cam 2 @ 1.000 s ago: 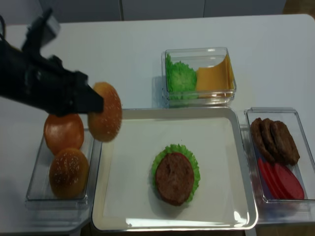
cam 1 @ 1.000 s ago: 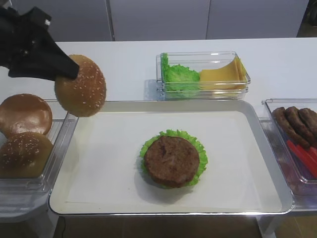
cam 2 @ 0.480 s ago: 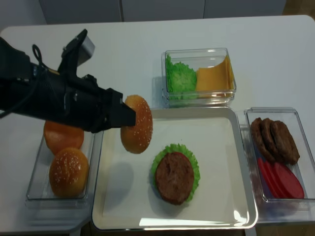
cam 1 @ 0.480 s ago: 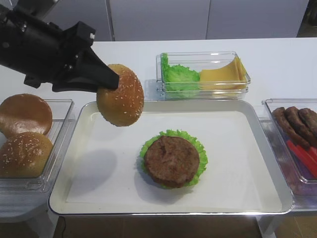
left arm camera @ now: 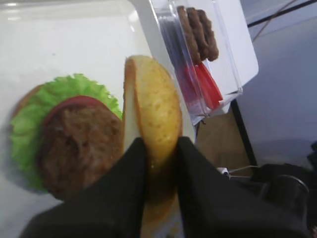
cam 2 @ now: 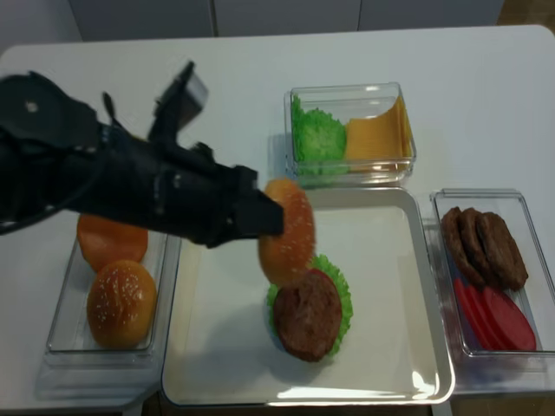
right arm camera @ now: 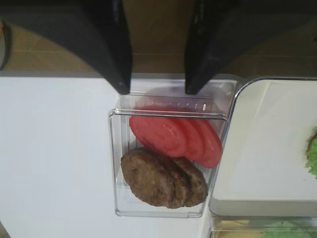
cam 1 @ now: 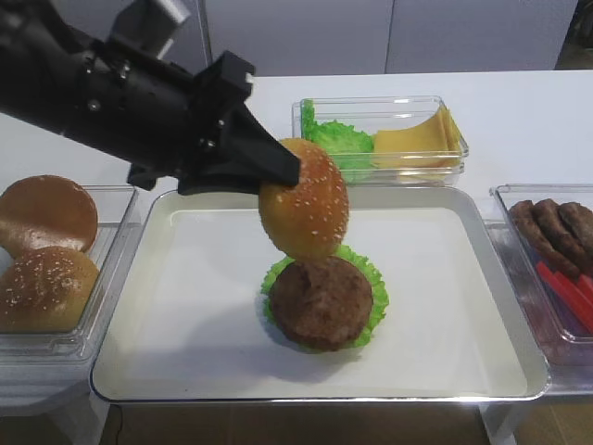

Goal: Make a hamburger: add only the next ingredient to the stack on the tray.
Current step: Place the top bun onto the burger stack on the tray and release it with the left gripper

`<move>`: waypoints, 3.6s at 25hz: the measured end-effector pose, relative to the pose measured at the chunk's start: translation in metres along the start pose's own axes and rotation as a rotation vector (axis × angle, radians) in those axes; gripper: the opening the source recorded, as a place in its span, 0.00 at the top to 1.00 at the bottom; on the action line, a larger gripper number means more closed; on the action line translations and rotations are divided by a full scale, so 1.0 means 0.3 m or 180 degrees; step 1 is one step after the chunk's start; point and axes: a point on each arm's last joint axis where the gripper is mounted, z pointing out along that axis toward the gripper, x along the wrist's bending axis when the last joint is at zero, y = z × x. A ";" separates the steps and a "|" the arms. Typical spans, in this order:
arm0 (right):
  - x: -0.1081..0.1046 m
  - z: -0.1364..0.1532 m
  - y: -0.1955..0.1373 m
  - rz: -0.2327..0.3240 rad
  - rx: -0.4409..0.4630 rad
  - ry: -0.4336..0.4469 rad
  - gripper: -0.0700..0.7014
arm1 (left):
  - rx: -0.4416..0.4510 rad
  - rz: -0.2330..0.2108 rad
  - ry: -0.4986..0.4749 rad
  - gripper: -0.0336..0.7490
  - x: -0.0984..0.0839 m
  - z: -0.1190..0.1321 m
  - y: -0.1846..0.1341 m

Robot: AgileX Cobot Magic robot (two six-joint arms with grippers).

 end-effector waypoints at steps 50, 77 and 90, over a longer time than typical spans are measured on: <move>0.000 0.000 0.000 -0.0008 0.0000 0.0000 0.56 | -0.0165 -0.1230 -0.0710 0.81 0.154 0.188 -0.151; 0.000 0.000 0.000 -0.0014 0.0000 0.0000 0.56 | -0.0041 -0.1142 -0.0926 0.82 0.175 0.155 -0.141; 0.000 0.000 0.000 -0.0014 0.0000 0.0000 0.56 | -0.0062 -0.1146 -0.0789 0.82 0.182 0.165 -0.144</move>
